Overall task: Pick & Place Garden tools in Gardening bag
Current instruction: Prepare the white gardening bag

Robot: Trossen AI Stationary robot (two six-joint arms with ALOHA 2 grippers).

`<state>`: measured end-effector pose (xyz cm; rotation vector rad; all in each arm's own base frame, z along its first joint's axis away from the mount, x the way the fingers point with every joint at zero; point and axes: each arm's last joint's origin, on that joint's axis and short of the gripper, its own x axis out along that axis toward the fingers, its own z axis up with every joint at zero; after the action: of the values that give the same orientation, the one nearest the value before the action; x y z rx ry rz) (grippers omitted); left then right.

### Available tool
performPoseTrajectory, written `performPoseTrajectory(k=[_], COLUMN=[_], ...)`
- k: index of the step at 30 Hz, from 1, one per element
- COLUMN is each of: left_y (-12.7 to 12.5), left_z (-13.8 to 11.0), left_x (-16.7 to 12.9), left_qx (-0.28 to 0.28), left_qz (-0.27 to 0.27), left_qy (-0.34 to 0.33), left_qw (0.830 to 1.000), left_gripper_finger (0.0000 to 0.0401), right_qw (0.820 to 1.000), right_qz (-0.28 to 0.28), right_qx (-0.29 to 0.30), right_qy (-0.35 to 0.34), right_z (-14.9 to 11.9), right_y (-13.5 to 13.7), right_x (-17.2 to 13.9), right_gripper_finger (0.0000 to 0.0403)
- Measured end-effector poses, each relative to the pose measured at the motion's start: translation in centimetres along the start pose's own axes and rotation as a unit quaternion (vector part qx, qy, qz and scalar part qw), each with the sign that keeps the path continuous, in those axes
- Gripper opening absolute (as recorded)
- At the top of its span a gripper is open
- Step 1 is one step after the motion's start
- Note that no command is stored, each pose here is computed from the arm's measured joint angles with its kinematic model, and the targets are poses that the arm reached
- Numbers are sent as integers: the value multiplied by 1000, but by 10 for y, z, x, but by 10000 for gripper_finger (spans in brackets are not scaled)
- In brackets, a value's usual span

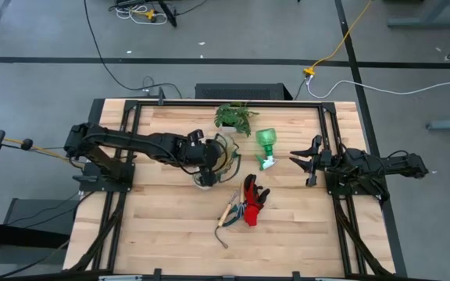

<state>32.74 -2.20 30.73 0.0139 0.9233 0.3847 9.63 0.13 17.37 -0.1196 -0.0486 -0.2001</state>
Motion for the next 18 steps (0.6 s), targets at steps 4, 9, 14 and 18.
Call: performPoseTrajectory(k=[4, 9, 14, 18], left_y=[0, 0, 1, 1], left_z=[-2, -5, -5, -5], left_x=[2, 2, 2, 2], left_qx=[2, 7, 7, 7], left_qz=[1, 4, 5, 12], left_qy=[4, 16, 20, 18], left_qw=[1000, 1000, 1000, 1000], left_gripper_finger=[10, 10, 10, 12], right_qw=[1000, 1000, 1000, 997], right_qz=[0, 0, -1, -4], right_qx=[0, 0, 2, 50], right_qy=[0, 0, -7, -55], right_z=[0, 0, 1, 11], right_y=[0, 0, 0, -2], right_x=[0, 0, 0, -1], right_gripper_finger=[94, 94, 94, 94])
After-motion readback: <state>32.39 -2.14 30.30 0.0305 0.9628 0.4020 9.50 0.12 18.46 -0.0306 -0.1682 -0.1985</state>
